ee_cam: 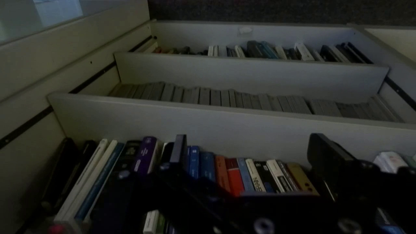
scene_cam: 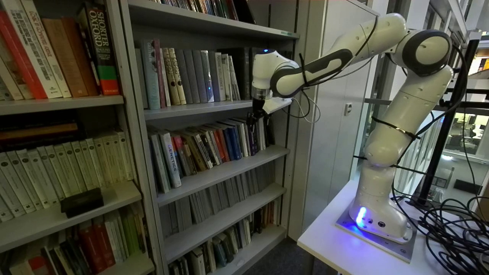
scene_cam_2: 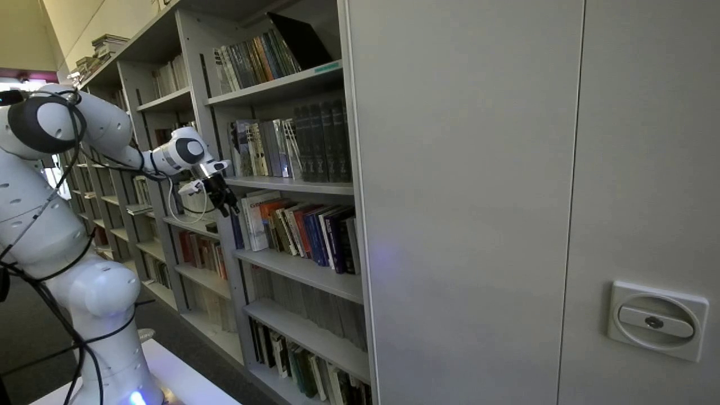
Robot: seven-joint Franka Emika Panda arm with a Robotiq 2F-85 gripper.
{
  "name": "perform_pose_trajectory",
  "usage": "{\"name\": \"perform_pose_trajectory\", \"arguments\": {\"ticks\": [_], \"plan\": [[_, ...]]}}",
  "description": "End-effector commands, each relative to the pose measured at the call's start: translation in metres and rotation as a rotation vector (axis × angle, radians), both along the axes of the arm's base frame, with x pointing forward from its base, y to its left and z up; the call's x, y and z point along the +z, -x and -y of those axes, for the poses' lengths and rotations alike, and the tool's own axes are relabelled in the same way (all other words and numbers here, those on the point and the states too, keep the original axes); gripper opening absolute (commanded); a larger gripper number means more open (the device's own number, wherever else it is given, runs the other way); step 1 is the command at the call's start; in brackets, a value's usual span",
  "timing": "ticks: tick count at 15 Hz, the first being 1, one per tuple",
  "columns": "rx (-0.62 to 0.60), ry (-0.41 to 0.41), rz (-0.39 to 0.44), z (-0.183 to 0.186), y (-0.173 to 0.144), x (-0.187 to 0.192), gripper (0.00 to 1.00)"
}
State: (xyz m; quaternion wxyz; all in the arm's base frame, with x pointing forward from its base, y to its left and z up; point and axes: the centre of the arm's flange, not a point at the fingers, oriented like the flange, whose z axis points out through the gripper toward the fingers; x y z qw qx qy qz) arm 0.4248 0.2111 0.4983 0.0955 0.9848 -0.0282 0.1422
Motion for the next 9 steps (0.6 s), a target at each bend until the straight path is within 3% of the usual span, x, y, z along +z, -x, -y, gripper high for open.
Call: {"name": "perform_pose_trajectory", "arguments": {"ticks": [1,9], "plan": [[0.028,0.012,0.140,-0.007,0.005,0.030,1.00],[0.080,0.001,0.436,-0.027,0.007,0.084,1.00]]}}
